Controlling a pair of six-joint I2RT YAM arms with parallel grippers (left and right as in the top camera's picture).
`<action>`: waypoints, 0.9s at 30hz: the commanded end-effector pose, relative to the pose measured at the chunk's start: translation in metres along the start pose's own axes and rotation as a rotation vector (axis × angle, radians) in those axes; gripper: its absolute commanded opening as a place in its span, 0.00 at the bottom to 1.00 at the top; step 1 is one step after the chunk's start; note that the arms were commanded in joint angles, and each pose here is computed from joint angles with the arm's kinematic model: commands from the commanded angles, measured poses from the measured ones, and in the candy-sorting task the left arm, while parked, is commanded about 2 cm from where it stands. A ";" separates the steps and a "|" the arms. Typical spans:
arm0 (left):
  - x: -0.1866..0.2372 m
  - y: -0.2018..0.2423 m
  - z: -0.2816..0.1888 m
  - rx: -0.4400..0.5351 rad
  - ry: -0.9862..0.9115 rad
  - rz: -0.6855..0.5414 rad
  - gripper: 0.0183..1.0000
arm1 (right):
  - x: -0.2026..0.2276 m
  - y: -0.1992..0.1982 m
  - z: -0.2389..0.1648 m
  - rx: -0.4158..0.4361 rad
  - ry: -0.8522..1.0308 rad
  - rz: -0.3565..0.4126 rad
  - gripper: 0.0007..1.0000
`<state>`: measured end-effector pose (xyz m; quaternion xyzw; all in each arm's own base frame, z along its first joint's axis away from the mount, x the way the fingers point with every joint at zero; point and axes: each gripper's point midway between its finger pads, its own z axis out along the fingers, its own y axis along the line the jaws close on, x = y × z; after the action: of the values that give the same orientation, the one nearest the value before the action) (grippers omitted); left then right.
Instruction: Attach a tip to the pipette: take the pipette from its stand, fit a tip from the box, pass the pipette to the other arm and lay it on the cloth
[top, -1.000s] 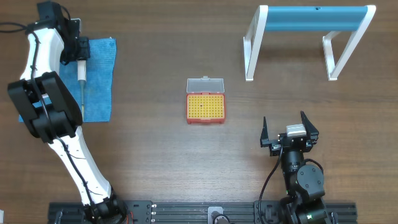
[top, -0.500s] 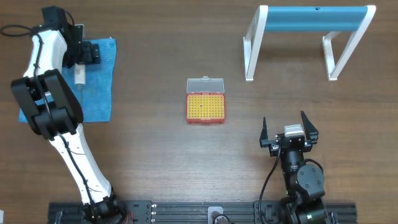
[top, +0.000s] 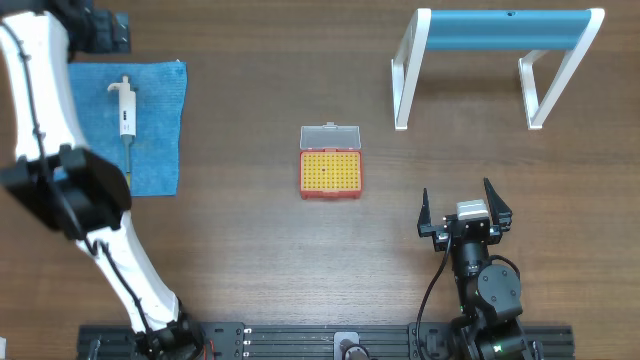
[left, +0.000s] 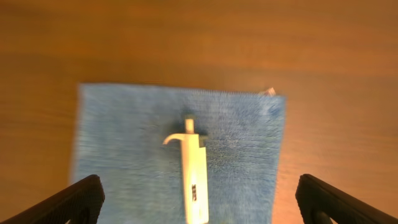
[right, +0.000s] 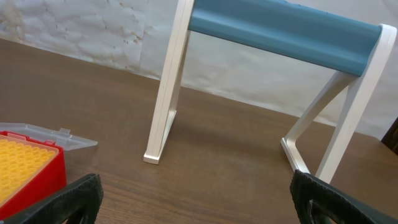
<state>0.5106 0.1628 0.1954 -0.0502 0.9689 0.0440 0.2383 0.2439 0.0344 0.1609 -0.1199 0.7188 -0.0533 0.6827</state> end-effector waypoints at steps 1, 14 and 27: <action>-0.030 -0.003 -0.181 -0.074 -0.344 0.024 1.00 | 0.003 0.000 0.000 0.002 0.005 -0.011 0.99; 0.093 -0.039 -0.470 -0.204 -0.902 0.049 1.00 | 0.003 0.000 0.000 0.002 0.005 -0.011 0.99; 0.161 -0.088 -0.471 0.055 -1.360 -0.020 1.00 | 0.003 0.000 0.000 0.002 0.005 -0.011 0.99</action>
<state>0.1455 0.0152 0.5699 -0.0009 0.6092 0.0870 0.7882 0.2439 0.0344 0.1610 -0.1202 0.7188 -0.0535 0.6827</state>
